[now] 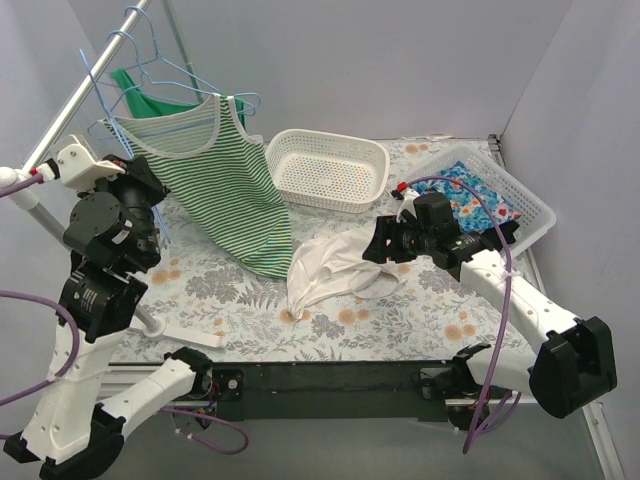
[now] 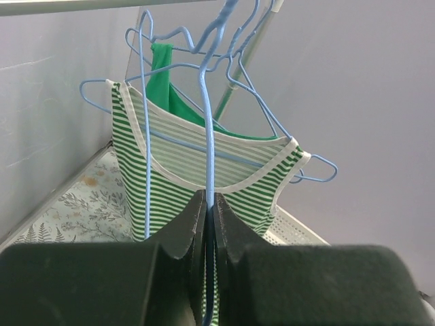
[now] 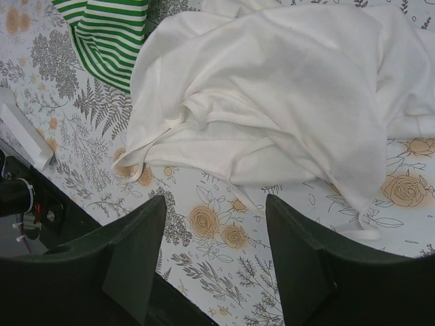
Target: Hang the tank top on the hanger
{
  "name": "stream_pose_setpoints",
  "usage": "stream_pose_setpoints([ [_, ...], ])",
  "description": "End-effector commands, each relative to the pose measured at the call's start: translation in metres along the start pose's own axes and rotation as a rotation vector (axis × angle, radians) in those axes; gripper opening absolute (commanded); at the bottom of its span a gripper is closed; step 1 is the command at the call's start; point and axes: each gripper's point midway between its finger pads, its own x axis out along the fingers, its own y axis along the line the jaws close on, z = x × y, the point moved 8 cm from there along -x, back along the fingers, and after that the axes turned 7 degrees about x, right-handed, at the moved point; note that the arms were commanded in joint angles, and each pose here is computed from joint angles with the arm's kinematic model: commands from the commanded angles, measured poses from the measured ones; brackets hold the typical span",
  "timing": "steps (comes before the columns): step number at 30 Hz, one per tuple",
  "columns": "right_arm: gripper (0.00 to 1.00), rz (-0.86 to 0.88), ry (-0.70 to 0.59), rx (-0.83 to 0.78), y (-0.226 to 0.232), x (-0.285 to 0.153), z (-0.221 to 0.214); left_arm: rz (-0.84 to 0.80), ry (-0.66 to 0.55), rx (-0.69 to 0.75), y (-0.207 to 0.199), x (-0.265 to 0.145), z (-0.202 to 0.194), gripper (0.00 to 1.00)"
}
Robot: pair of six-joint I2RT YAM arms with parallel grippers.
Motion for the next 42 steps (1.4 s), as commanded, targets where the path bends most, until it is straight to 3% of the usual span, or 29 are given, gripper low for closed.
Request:
stream_pose_setpoints([
  [1,0.69,0.016,-0.043,-0.016,0.004,0.002,0.011,-0.063,0.05,0.018,0.008,-0.015,0.003,0.0],
  [13,0.69,-0.007,-0.047,-0.006,0.003,0.006,0.015,-0.439,0.277,-0.052,0.009,-0.074,-0.004,0.0],
  [29,0.69,-0.117,-0.077,-0.005,-0.012,0.004,0.009,-0.851,0.309,-0.051,0.013,-0.128,0.026,0.0],
  [38,0.68,-0.243,-0.134,0.075,-0.034,-0.004,-0.016,-1.148,0.528,0.035,-0.039,-0.127,-0.03,0.0],
  [42,0.63,-0.31,-0.167,0.142,-0.048,-0.009,-0.035,-1.326,0.649,0.024,-0.061,-0.133,-0.06,0.0],
])
